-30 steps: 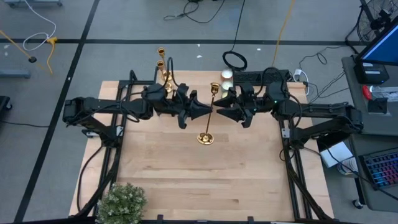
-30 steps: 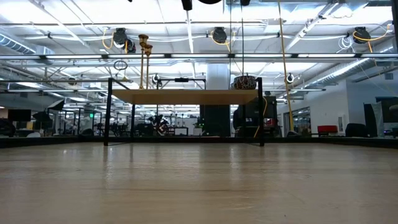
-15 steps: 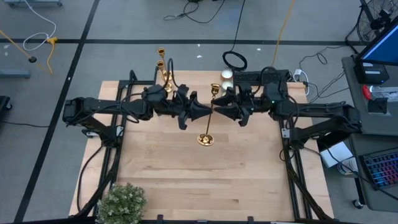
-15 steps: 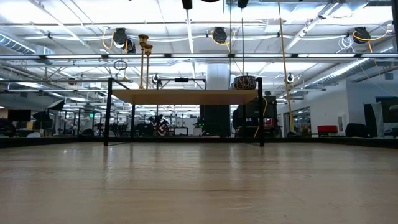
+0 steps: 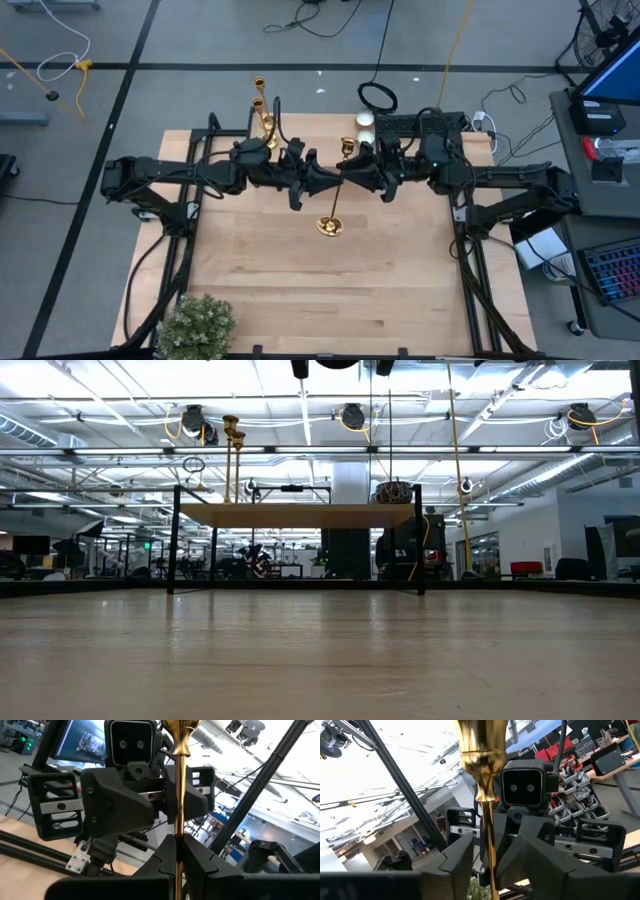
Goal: Pick & Place candle stick holders
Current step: Put the gold candle holder on the shelf aligned with the other gold candle holders
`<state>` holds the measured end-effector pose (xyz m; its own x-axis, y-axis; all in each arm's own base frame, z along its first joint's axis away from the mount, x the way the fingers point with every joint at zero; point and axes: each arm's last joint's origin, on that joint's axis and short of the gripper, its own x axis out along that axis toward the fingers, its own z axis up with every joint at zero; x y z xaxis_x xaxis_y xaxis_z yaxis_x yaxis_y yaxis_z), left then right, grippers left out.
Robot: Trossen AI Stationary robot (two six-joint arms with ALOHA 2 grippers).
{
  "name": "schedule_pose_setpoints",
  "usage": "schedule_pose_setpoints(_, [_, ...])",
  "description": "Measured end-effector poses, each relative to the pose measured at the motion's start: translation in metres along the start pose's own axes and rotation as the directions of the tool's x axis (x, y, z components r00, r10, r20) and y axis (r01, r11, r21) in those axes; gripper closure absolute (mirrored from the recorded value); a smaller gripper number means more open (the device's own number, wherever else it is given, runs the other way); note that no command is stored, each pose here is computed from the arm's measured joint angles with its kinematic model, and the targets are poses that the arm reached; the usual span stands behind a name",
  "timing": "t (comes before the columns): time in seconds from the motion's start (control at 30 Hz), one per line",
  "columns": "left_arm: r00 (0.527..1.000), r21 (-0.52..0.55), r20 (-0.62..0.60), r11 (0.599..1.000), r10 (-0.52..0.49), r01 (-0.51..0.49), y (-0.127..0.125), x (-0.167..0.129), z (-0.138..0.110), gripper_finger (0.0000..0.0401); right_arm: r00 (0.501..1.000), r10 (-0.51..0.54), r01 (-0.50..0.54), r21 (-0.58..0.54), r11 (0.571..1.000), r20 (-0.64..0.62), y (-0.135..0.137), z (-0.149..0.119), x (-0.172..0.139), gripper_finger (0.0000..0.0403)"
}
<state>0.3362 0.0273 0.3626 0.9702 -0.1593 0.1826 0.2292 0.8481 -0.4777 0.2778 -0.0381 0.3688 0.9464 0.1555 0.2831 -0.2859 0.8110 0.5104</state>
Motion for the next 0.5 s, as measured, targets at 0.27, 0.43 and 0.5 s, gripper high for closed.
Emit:
schedule_pose_setpoints(0.27, [1.000,0.001,0.003,1.000,0.000,0.000,0.0000,0.0000,0.0003,0.0390,1.000,0.002,-0.002,0.000,1.000,-0.001,0.0001,0.0000,0.0000,0.0342])
schedule_pose_setpoints(0.43, [1.000,-0.007,0.009,1.000,-0.002,0.002,-0.0002,0.0000,0.0008,0.0390,1.000,0.022,-0.023,-0.020,1.000,-0.013,0.0036,0.0048,0.0022,0.0391])
schedule_pose_setpoints(0.5, [1.000,-0.009,0.017,1.000,0.006,-0.006,-0.0004,-0.0002,0.0014,0.0390,0.999,0.009,-0.010,-0.028,1.000,-0.036,0.0054,0.0091,0.0062,0.0391])
